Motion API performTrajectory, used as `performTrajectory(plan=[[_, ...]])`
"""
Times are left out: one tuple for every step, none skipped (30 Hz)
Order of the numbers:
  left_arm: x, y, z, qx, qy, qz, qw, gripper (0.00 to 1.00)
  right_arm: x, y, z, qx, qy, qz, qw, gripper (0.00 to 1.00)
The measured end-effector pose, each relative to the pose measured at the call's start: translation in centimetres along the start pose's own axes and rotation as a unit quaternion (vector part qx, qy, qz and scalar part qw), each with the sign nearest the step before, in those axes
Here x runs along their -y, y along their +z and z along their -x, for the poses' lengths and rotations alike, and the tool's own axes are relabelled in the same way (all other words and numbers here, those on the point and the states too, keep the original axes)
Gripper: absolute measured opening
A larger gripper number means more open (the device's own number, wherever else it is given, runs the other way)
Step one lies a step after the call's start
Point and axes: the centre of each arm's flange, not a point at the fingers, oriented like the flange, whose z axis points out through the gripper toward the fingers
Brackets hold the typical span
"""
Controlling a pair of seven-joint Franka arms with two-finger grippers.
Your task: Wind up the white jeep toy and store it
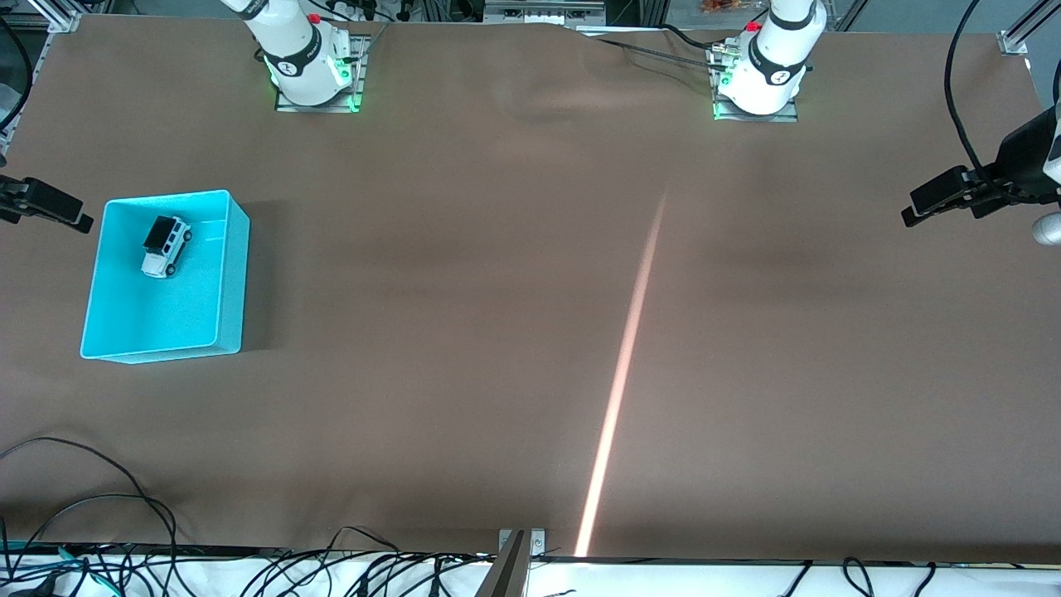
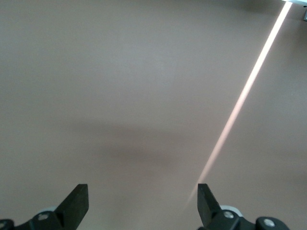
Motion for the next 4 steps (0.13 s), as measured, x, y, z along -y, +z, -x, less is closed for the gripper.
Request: performTrajectory(plan=[[0.0, -0.01, -0.01, 0.0, 0.0, 0.0, 1.0, 1.0, 0.13, 0.01, 0.02, 0.001, -0.001, 0.0, 1.0, 1.0], [-0.02, -0.02, -0.01, -0.001, 0.0, 0.001, 1.0, 1.0, 0.26, 0.02, 0.03, 0.001, -0.002, 0.0, 1.0, 1.0], [-0.04, -0.03, -0.01, -0.001, 0.0, 0.002, 1.0, 1.0, 0.39, 0.02, 0.03, 0.001, -0.003, 0.0, 1.0, 1.0], [-0.06, -0.04, -0.01, -0.001, 0.0, 0.003, 1.0, 1.0, 0.47, 0.02, 0.04, 0.001, -0.004, 0.0, 1.0, 1.0]])
